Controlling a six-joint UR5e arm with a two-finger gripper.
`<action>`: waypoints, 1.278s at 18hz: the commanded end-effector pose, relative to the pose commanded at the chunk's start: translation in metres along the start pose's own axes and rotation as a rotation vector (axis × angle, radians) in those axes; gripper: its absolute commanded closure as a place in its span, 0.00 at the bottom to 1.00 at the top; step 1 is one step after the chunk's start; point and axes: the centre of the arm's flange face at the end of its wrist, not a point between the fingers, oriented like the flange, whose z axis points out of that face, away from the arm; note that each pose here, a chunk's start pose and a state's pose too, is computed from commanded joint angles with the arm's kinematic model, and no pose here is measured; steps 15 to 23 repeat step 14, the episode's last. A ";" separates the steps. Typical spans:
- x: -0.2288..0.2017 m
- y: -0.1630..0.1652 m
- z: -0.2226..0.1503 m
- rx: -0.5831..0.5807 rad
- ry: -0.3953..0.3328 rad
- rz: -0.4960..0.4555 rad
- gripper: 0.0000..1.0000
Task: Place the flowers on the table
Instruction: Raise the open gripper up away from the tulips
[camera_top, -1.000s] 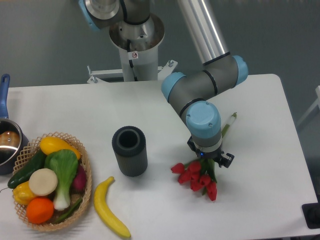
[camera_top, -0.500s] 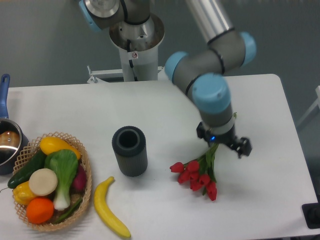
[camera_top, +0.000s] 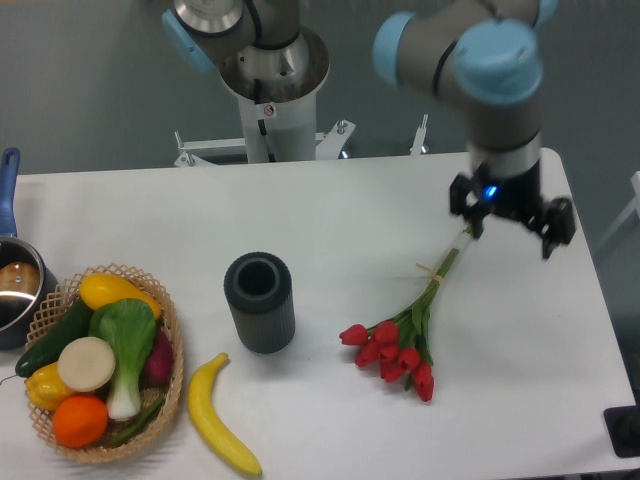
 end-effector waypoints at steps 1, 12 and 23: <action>0.001 0.013 -0.007 -0.004 0.012 0.032 0.00; 0.011 0.114 -0.044 0.117 0.026 0.151 0.00; 0.011 0.115 -0.044 0.117 0.027 0.151 0.00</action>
